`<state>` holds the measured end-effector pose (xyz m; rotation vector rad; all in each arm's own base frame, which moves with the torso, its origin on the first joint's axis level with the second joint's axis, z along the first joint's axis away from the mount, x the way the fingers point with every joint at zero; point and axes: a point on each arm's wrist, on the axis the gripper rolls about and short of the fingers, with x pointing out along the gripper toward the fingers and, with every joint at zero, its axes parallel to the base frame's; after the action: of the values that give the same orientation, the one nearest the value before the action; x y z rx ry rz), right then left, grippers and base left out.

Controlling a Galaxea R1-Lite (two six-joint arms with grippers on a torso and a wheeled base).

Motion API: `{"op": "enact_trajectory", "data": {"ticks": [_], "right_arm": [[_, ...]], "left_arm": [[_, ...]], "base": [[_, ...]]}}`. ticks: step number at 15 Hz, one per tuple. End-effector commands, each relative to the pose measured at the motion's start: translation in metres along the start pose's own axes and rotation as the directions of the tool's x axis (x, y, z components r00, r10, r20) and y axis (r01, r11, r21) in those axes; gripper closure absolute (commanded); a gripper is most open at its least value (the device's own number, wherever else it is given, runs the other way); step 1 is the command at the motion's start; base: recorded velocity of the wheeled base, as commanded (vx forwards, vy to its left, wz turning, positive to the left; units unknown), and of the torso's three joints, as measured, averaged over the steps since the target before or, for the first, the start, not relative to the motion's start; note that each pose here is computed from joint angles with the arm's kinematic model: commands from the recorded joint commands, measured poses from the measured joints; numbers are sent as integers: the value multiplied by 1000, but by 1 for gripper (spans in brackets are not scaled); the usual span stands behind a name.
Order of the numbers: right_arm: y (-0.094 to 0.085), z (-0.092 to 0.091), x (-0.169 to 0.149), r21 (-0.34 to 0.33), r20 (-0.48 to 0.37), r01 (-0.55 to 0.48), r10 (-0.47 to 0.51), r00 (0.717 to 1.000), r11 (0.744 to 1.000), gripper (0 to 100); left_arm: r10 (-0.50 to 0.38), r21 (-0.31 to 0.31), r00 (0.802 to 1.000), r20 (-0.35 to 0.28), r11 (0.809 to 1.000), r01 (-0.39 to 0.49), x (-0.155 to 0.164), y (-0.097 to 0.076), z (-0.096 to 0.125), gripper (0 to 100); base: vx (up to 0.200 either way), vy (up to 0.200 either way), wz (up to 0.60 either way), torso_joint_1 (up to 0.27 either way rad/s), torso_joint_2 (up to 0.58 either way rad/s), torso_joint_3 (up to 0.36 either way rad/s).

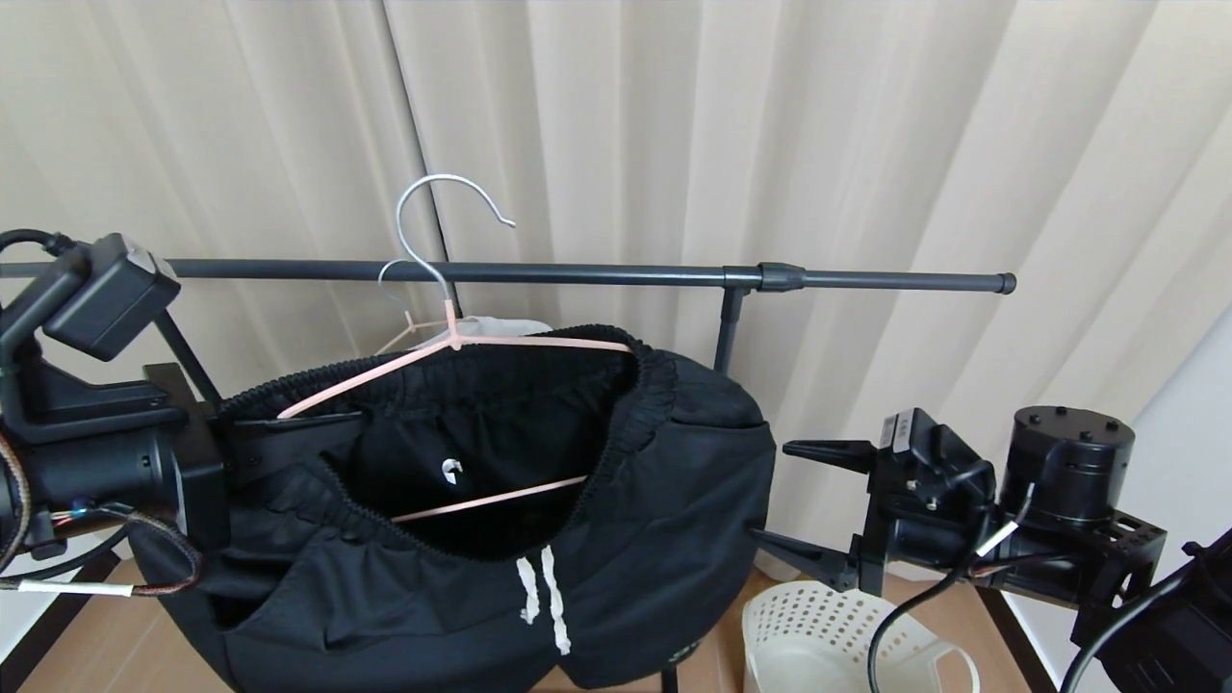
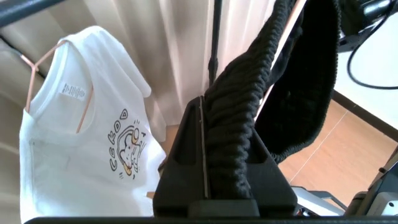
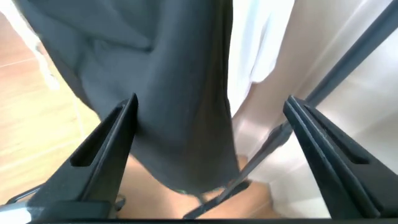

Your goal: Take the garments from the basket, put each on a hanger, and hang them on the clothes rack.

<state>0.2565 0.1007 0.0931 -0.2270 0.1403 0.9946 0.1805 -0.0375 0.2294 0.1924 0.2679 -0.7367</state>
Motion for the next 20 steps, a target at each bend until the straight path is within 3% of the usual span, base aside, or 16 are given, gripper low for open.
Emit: {"op": "enact_trajectory", "data": {"ticks": [1, 5, 9, 16, 20], "right_arm": [[5, 15, -8, -36, 47, 8, -6, 999, 999, 0], [12, 29, -9, -63, 86, 14, -9, 996, 998, 0], [17, 45, -8, 7, 125, 51, -52, 991, 999, 0], [15, 47, -8, 6, 127, 75, -76, 989, 997, 0], [15, 47, -8, 6, 128, 79, -79, 989, 997, 0]], "left_arm": [[-1, -36, 999, -51, 999, -1, 12, 8, -10, 100], [27, -59, 994, -105, 998, -34, 33, 20, -20, 100], [100, -118, 983, -153, 986, -118, 58, 32, -29, 100], [226, -173, 952, -205, 949, -263, 112, 37, -25, 100], [239, -176, 947, -214, 944, -278, 142, 36, -20, 100]], "base": [[0, 0, 0, 0, 0, 0], [0, 0, 0, 0, 0, 0], [0, 0, 0, 0, 0, 0], [0, 0, 0, 0, 0, 0], [0, 0, 0, 0, 0, 0]]}}
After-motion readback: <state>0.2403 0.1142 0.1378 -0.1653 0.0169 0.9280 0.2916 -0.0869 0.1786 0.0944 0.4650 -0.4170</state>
